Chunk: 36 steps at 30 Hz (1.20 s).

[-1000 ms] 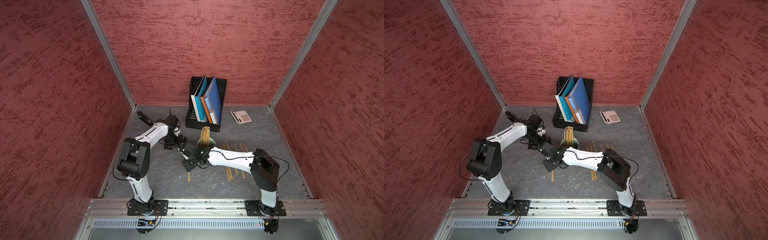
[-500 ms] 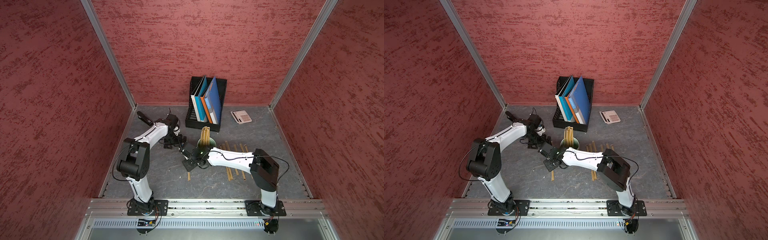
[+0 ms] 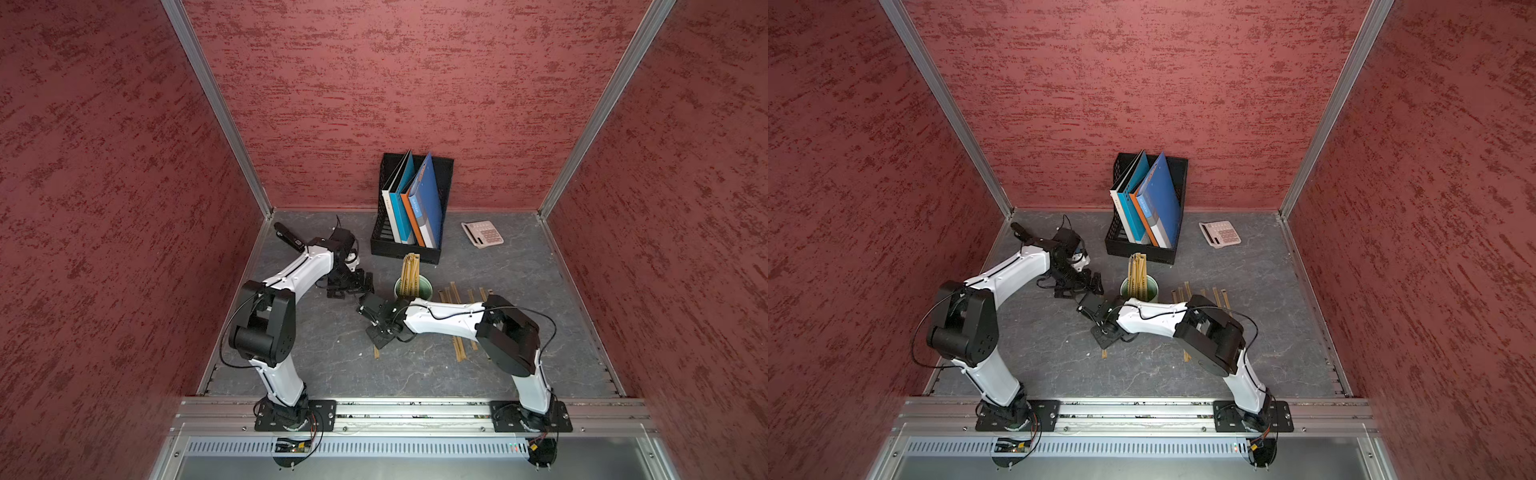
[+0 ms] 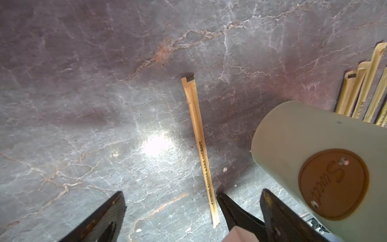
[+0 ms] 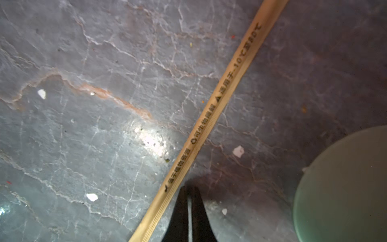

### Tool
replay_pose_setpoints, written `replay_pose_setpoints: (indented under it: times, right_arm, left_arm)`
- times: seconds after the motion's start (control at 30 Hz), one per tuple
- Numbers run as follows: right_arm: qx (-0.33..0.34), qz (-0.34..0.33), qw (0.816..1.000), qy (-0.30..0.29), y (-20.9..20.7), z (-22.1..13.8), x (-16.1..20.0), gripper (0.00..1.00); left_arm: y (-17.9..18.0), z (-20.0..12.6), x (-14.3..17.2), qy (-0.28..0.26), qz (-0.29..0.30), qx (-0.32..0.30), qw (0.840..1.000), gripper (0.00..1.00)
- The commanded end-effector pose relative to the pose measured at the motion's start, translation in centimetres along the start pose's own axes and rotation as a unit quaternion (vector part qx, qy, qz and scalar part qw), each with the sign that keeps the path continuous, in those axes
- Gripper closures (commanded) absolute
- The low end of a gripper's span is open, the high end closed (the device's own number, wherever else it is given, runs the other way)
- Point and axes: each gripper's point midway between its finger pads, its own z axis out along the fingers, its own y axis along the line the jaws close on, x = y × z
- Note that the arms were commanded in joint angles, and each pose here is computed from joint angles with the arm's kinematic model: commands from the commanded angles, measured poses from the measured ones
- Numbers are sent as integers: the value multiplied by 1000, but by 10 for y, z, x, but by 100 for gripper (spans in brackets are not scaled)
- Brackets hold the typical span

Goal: Take the straws out of the storage container
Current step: Place the straw at the center of the board, then pick up the straw from the container.

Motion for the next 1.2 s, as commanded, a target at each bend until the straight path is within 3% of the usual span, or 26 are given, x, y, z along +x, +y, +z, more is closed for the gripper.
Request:
replay_pose_setpoints:
  times: [0.0, 0.27, 0.43, 0.53, 0.63, 0.8, 1.17]
  right_arm:
    - [7, 23, 999, -37, -8, -19, -17, 100]
    - [-29, 24, 991, -126, 2, -124, -46, 98]
    - [-17, 21, 985, -171, -10, -200, -51, 76]
    - [24, 31, 985, -169, -34, -224, -47, 66]
    - [51, 61, 986, -146, -63, -220, -41, 64]
    - [37, 124, 983, -130, -102, -203, -37, 64]
    - [28, 146, 981, -127, -137, -187, -47, 66]
  left_arm:
    - [2, -11, 8, 3, 3, -4, 1000, 0]
    - [2, -61, -23, -109, -15, 9, 994, 0]
    - [-5, -90, -32, -186, -24, 43, 981, 0]
    - [-12, -101, -34, -218, -28, 70, 973, 0]
    - [-18, -106, -32, -233, -31, 92, 968, 0]
    - [-20, -110, -27, -245, -31, 104, 963, 0]
    - [-21, -106, -25, -247, -30, 112, 962, 0]
